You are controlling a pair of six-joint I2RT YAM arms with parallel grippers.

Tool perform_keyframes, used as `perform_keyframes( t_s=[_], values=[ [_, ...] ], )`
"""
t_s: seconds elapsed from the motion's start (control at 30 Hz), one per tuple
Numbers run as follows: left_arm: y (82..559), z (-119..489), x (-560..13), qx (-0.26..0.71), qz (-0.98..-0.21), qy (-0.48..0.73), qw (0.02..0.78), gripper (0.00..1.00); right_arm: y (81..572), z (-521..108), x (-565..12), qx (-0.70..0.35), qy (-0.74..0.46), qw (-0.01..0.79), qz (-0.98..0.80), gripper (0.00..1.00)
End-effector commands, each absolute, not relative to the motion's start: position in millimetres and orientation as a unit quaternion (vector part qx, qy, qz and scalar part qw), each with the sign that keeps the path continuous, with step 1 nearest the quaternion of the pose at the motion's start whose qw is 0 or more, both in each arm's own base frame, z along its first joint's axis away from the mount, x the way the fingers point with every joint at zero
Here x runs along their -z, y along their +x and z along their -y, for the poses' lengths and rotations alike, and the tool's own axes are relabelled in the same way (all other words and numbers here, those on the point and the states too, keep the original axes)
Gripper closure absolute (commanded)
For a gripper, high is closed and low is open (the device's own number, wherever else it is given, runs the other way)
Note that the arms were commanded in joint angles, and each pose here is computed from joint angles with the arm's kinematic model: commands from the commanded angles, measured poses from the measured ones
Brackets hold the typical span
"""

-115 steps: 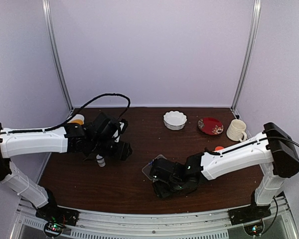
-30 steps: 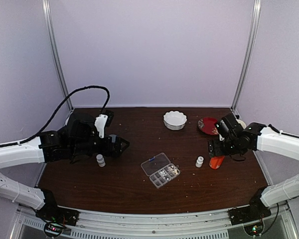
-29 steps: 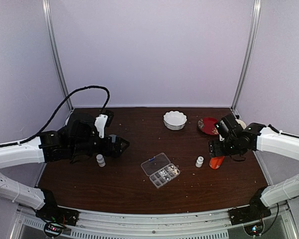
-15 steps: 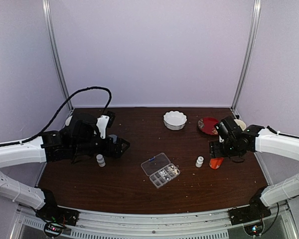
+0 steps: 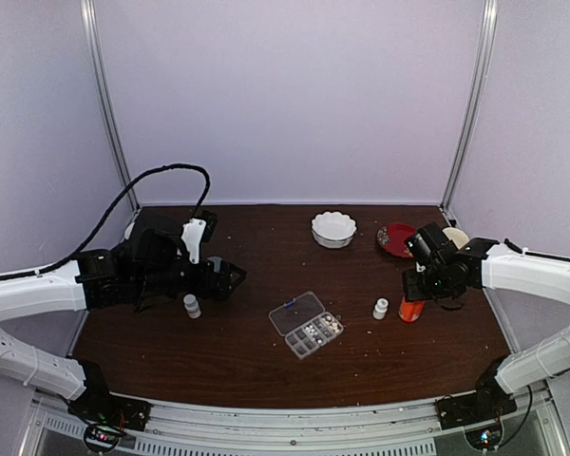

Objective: Sort the pills into containers
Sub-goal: Pick up the pill bottle from the center of the board, then place the pill bottle at the center of the board.

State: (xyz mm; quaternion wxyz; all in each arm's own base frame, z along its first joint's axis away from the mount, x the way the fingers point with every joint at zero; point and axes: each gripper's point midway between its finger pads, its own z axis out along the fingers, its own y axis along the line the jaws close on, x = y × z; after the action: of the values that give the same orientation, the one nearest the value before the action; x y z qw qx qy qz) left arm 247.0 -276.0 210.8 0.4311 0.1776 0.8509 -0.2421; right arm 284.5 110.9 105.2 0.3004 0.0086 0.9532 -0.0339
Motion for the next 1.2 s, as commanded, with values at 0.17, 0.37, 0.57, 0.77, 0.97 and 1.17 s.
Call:
perform_keyframes(
  t_s=[0.17,0.37,0.57,0.77,0.97,1.17],
  values=[
    [247,274,-226,0.254,-0.840,0.173,0.446,0.06,289,-94,-143,0.060,0.026,0.347,-0.936,0.47],
    [245,275,-225,0.259,-0.839,0.178,0.444,0.07,277,-115,-173,-0.011,-0.045,0.369,-0.928,0.51],
    [246,284,-224,0.271,-0.838,0.182,0.437,0.08,244,-161,-191,-0.130,-0.143,0.368,-0.910,0.58],
    [249,297,-228,0.280,-0.835,0.194,0.433,0.09,202,-205,-191,-0.201,-0.230,0.372,-0.876,0.58],
    [250,308,-229,0.289,-0.835,0.206,0.420,0.11,173,-257,-178,-0.234,-0.283,0.370,-0.853,0.57],
    [245,304,-227,0.293,-0.838,0.203,0.414,0.12,163,-282,-154,-0.192,-0.315,0.365,-0.855,0.56]
  ],
)
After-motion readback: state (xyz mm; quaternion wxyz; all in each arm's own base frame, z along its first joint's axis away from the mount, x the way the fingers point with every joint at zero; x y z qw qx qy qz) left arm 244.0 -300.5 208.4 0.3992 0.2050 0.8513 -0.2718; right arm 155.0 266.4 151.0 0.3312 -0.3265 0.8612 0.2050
